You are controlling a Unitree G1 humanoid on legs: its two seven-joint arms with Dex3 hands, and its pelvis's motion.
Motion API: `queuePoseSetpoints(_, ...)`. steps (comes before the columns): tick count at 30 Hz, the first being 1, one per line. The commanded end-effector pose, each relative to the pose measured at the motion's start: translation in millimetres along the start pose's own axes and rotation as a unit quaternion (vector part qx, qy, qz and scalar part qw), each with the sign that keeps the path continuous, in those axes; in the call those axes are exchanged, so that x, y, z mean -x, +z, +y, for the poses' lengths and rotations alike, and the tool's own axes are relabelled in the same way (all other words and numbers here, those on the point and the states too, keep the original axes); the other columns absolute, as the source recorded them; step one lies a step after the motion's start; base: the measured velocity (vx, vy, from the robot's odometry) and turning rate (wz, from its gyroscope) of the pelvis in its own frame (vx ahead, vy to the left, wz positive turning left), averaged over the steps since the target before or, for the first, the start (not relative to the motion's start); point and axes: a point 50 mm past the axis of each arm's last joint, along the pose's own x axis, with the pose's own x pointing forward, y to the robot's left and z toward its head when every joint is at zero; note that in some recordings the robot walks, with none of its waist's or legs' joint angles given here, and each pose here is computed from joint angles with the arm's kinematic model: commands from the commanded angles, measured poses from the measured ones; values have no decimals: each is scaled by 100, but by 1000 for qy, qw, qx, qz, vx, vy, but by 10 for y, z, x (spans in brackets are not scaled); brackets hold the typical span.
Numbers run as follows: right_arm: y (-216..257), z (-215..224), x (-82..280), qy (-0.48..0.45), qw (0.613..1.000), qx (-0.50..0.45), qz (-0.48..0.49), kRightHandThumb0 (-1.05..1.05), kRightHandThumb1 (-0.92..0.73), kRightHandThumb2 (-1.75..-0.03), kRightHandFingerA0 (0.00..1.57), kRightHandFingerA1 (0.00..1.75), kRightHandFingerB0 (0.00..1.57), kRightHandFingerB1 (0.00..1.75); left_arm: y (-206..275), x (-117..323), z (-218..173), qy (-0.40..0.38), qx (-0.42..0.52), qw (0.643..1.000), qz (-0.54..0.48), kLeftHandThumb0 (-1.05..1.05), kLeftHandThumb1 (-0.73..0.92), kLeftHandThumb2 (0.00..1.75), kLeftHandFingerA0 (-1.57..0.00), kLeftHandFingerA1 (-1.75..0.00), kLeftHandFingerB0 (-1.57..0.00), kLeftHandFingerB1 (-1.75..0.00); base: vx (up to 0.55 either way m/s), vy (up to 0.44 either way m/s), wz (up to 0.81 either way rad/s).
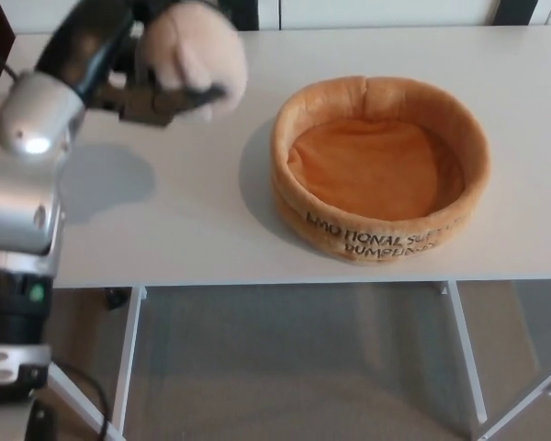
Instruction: The robot walks towards a table in front, picks a dumpling toy with left hand and puts it in an orange round plate
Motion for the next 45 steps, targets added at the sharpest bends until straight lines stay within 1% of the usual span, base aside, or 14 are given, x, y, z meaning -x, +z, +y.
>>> queuePoseSetpoints(1,-93,2,19,12,1000,-3,24,-45,-65,-59,81,56,38,38,1182,-261,-75,-82,290,943,-138,-20,72,63,-115,-65,-98,-60,0,0,0)
queuePoseSetpoints(4,-88,3,17,13,1000,-8,24,-45,-65,-59,81,56,38,38,1217,-289,-121,-87,285,945,-137,-20,72,63,-115,-65,-98,-60,0,0,0)
queuePoseSetpoints(5,-71,-5,15,16,1000,-8,19,-45,-64,-58,80,56,43,40,1306,-401,-339,-96,257,954,-123,-20,68,74,-111,-68,-96,-71,0,0,0)
queuePoseSetpoints(13,-47,-23,10,18,1000,-2,19,-48,-63,-58,81,57,43,40,1408,-538,-730,-114,200,968,-100,-10,76,67,-112,-62,-97,-71,0,0,0)
queuePoseSetpoints(14,-46,-28,10,17,1000,-7,19,-48,-63,-58,80,56,43,40,1370,-603,-992,-136,157,975,-80,-13,78,67,-110,-60,-97,-67,0,0,0)
queuePoseSetpoints(17,-46,-30,9,17,1000,-9,19,-48,-63,-58,80,56,43,40,1353,-631,-1107,-145,137,977,-73,-13,78,67,-110,-60,-97,-67,0,0,0)
queuePoseSetpoints(18,-41,-36,10,19,1000,-11,18,-46,-63,-58,78,57,43,41,1299,-645,-1223,-150,125,979,-57,-11,75,71,-111,-63,-96,-77,0,0,0)
queuePoseSetpoints(21,-27,-49,10,22,1000,-12,16,-48,-63,-58,77,57,44,41,1120,-654,-1506,-160,95,982,-17,-13,75,69,-111,-62,-98,-72,0,0,0)
queuePoseSetpoints(28,-7,-50,5,25,1000,4,15,-48,-64,-59,81,57,51,43,874,-603,-1687,-171,53,984,25,-15,75,67,-111,-70,-98,-69,0,0,0)
queuePoseSetpoints(35,6,-65,1,22,999,19,16,-50,-63,-59,84,56,46,41,691,-571,-1647,-170,15,984,43,-20,75,64,-110,-63,-95,-62,0,0,0)
queuePoseSetpoints(36,8,-69,0,23,999,20,17,-49,-65,-59,83,56,50,42,632,-588,-1574,-160,8,986,52,-19,74,67,-100,-75,-94,-65,0,0,0)
queuePoseSetpoints(42,-17,-47,4,28,999,18,21,-49,-64,-59,83,56,45,41,569,-575,-1526,-139,2,989,56,-22,74,64,-105,-64,-94,-53,0,0,0)
queuePoseSetpoints(44,-16,-38,1,29,999,19,22,-49,-64,-59,82,55,44,41,569,-564,-1538,-136,-5,989,52,-23,76,64,-101,-53,-82,-46,0,0,0)
queuePoseSetpoints(45,-17,-35,1,30,999,15,23,-49,-63,-59,76,55,45,41,563,-558,-1567,-135,-13,989,55,-37,62,59,-76,-47,-43,-34,0,0,0)
